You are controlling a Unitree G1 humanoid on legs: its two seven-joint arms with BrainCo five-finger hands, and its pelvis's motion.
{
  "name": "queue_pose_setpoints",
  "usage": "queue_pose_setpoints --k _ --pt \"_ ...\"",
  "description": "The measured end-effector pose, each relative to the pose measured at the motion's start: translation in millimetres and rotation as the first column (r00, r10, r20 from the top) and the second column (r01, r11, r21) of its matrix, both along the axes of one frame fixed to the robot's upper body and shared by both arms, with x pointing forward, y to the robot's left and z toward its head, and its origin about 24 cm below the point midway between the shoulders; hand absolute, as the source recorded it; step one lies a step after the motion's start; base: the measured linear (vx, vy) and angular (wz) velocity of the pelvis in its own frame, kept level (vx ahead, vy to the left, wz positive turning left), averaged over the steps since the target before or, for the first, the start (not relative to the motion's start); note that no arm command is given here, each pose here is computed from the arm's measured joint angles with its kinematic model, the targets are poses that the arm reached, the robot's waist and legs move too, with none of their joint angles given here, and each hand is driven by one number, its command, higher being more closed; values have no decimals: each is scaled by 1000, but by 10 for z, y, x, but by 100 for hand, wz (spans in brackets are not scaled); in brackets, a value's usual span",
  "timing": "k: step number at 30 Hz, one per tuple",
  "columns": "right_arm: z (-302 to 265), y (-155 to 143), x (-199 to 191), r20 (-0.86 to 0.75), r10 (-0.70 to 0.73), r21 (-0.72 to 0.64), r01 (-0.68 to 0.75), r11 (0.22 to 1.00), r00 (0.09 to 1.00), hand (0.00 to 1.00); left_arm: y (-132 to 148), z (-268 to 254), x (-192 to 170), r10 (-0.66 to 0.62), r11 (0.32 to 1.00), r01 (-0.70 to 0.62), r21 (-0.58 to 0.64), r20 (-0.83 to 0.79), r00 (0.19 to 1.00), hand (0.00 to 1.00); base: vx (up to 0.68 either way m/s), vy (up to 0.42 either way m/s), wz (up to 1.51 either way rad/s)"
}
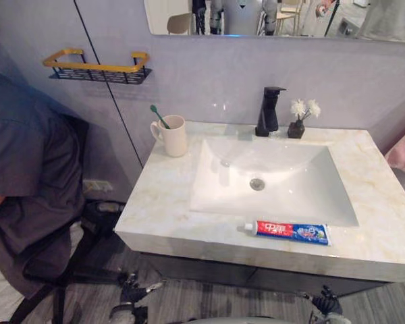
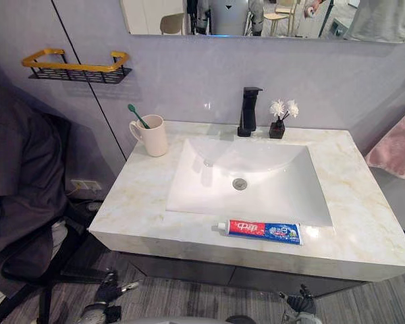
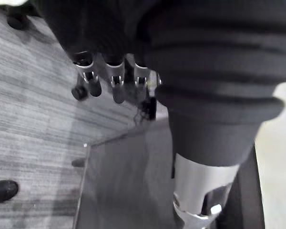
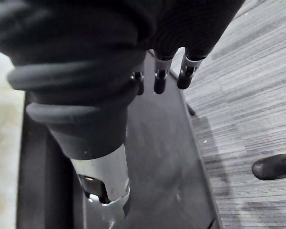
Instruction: Organize washtable
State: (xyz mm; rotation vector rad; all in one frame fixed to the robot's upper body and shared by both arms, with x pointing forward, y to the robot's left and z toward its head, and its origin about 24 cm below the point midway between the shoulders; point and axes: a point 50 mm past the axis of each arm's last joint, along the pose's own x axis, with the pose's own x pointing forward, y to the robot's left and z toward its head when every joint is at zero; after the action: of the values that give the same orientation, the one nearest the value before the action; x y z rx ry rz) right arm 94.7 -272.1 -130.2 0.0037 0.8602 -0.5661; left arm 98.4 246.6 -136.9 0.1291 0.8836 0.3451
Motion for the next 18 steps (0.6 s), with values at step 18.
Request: queue_pose_setpoints --k 18 --pt "90 -167 -355 -31 36 -80 -38 996 999 0 227 2632 1094 -537 764 -108 636 721 439 0 24 -19 15"
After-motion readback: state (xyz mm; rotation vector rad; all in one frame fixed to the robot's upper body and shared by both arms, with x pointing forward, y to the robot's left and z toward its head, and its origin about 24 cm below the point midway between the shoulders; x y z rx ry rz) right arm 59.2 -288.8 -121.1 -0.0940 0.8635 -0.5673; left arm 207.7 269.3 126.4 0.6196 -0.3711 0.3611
